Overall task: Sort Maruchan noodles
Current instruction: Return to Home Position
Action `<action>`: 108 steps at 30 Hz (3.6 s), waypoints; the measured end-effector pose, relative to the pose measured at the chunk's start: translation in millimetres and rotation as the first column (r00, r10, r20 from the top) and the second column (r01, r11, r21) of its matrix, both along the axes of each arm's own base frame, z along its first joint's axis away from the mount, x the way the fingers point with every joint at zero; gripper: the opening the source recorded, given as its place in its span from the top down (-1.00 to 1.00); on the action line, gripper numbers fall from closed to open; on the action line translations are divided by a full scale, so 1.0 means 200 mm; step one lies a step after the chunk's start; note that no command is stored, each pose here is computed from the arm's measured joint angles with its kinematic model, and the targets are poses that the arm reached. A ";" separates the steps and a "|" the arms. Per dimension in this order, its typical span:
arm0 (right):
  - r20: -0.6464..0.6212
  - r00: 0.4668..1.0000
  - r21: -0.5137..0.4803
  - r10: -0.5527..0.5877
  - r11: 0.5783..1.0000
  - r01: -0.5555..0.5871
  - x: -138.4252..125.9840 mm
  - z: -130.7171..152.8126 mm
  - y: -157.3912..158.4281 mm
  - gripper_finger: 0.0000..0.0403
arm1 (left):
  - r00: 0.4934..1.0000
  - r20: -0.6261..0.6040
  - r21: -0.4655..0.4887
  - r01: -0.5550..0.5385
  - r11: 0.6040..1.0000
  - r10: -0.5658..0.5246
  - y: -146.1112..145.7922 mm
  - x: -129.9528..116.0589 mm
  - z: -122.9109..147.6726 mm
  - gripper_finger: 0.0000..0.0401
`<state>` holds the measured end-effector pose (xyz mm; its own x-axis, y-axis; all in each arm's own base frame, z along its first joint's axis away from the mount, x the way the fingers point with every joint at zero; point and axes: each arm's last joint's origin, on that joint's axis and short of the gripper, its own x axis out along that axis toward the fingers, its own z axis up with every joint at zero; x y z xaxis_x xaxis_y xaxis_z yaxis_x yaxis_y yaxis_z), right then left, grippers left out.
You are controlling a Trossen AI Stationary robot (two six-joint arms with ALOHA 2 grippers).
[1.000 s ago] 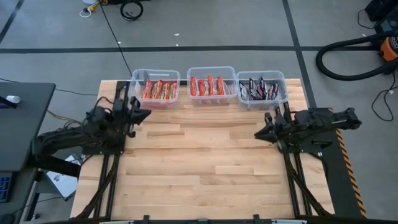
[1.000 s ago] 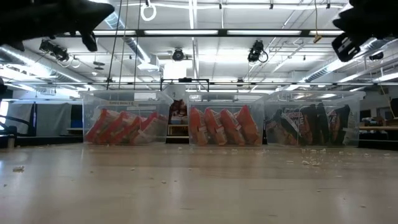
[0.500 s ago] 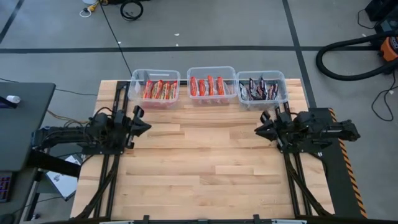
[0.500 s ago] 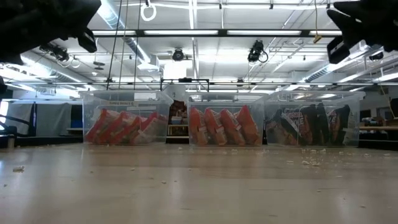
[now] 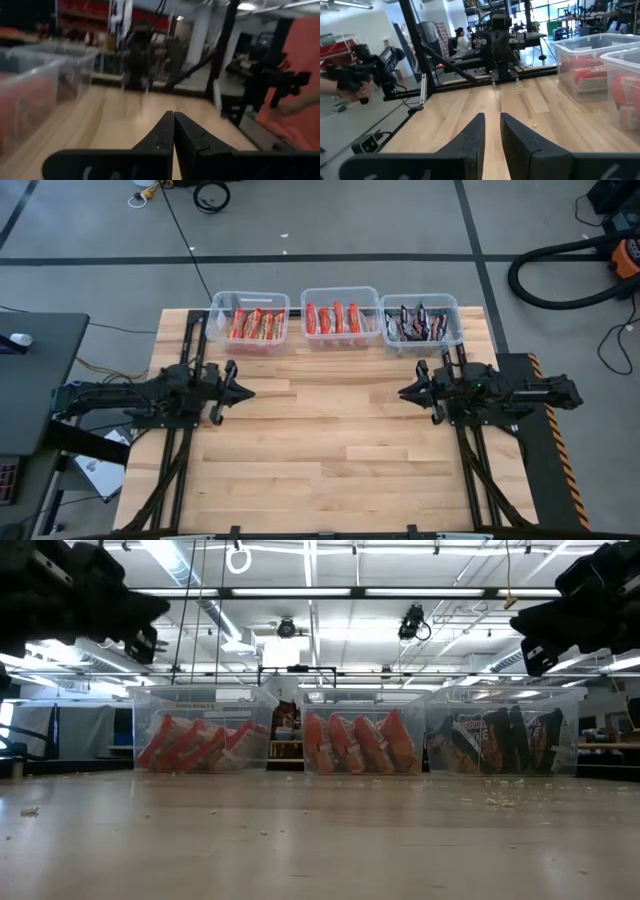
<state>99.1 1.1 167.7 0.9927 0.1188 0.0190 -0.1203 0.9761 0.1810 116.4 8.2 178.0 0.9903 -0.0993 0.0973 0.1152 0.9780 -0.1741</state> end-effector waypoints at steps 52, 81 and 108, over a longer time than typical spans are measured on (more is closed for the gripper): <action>0.021 1.000 0.003 -0.010 1.000 0.010 0.00 0.01 0.00 0.68 | 0.993 0.091 0.054 -0.082 0.995 0.077 0.01 -0.10 0.03 0.94; 0.021 1.000 0.003 -0.010 1.000 0.010 0.00 0.01 0.00 0.68 | 0.993 0.092 0.055 -0.082 0.995 0.077 0.01 -0.10 0.03 0.94; 0.021 1.000 0.003 -0.010 1.000 0.009 0.00 0.01 0.00 0.68 | 0.993 0.092 0.054 -0.082 0.995 0.077 0.01 -0.10 0.03 0.94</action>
